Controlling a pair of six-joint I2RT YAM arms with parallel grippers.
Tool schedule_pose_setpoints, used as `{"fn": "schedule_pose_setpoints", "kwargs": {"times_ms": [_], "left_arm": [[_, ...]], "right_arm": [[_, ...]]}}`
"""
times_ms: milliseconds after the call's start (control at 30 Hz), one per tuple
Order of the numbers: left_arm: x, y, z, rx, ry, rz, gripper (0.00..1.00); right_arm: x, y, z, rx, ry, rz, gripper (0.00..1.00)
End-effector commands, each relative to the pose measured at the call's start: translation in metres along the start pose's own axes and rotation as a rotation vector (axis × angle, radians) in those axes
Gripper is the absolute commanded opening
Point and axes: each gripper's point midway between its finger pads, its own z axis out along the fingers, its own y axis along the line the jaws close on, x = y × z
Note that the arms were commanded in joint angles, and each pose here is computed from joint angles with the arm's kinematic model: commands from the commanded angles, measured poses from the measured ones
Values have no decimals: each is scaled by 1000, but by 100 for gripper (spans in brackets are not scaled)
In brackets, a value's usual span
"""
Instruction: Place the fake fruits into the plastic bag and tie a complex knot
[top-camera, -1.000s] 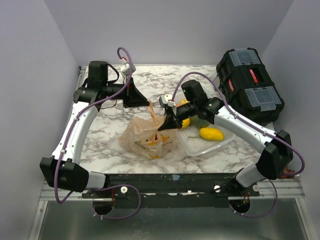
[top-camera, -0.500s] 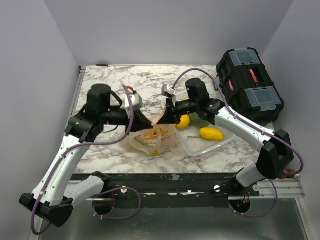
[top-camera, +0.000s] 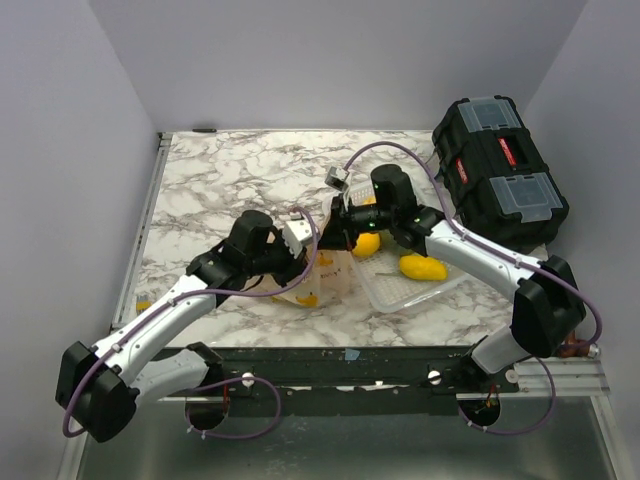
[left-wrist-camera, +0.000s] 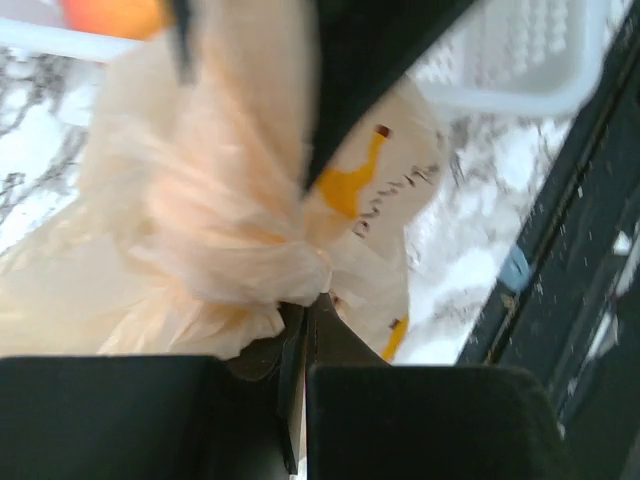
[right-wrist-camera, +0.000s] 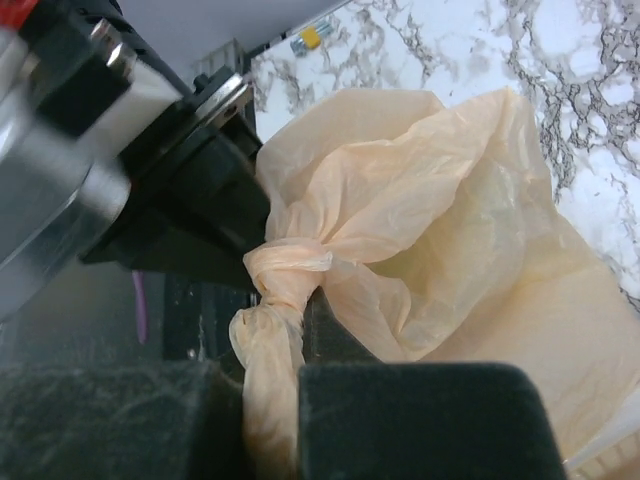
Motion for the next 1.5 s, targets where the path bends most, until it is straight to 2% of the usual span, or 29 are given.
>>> {"fn": "schedule_pose_setpoints", "kwargs": {"times_ms": [0,133,233,433,500,600,667,700,733,767,833,867,933,1067,1100,1200,1233,1333,1400,1467], "left_arm": [[0,46,-4,-164,-79,-201,0],[-10,53,-18,-35,-165,-395,0],[-15,45,-24,5,-223,-437,0],[-38,49,-26,62,-374,-515,0],[-43,52,-29,103,-398,-561,0],[-40,47,-29,178,-375,-623,0],[-33,46,-28,196,-357,-661,0],[-30,45,-29,202,-355,-675,0],[-27,45,-29,201,-354,-687,0],[-26,45,-29,202,-358,-694,0],[-22,43,-29,204,-356,-703,0],[-21,43,-29,205,-355,-708,0],[-19,41,-28,217,-352,-716,0],[-15,39,-26,225,-356,-725,0],[-15,40,-27,221,-360,-724,0],[-19,39,-28,229,-364,-725,0],[-21,38,-29,235,-364,-727,0],[-23,37,-30,247,-364,-729,0],[-22,37,-29,249,-359,-738,0],[-21,36,-29,255,-358,-743,0]], "right_arm": [[-36,21,13,-59,-159,-4,1],[-51,29,28,-55,-246,-1,1],[-61,19,32,-16,-290,25,1],[-71,37,63,32,-362,85,1],[-64,41,75,36,-366,135,1],[-53,62,82,-62,-324,135,2],[-51,71,76,-99,-304,105,12],[-49,75,71,-114,-278,77,22],[-45,75,63,-126,-243,55,32],[-44,74,54,-138,-217,40,48],[-40,64,33,-130,-165,43,73],[-40,61,21,-132,-144,45,78],[-43,56,-2,-127,-123,23,82],[-69,46,-40,-54,-154,-55,82],[-78,36,-50,-12,-178,-54,79],[-85,5,-63,84,-205,-43,63],[-79,-7,-61,115,-184,-32,58],[-49,-23,-46,96,-95,26,49],[-24,-33,-34,97,-28,43,50],[-6,-38,-29,98,14,41,54]]}}
